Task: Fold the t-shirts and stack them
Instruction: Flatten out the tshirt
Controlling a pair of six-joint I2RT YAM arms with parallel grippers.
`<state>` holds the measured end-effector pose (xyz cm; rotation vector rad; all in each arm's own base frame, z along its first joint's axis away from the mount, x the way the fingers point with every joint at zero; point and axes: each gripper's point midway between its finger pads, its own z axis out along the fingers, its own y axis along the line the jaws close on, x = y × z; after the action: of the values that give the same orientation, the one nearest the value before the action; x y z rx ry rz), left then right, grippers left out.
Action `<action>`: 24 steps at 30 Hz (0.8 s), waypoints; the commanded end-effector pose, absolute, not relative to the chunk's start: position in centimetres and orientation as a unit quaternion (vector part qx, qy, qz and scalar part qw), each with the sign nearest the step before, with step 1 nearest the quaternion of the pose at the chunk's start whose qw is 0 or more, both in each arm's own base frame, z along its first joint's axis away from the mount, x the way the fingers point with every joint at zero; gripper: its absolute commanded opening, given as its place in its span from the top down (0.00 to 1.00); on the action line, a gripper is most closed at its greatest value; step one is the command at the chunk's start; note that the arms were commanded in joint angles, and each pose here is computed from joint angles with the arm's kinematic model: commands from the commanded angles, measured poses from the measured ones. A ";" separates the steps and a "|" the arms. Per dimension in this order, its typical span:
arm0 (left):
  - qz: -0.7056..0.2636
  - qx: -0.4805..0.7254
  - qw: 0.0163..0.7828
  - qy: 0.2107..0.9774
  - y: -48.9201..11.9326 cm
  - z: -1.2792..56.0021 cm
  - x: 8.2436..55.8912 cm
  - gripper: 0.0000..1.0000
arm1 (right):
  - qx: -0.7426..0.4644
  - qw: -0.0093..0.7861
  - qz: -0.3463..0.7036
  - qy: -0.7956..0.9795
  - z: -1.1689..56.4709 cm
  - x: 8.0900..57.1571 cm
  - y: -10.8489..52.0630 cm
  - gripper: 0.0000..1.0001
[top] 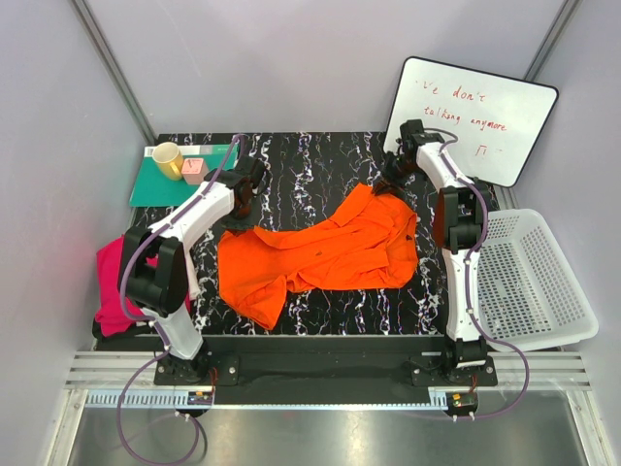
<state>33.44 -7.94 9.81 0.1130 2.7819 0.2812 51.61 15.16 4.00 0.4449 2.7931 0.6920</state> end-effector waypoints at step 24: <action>0.108 -0.004 0.274 0.956 -6.6 18.6 38.0 1.00 | 0.103 0.287 0.159 0.939 21.8 51.8 11.2 1.00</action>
<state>36.98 -7.87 15.61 0.0413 2.6475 0.2602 52.40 13.02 15.79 0.3340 2.6168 0.5222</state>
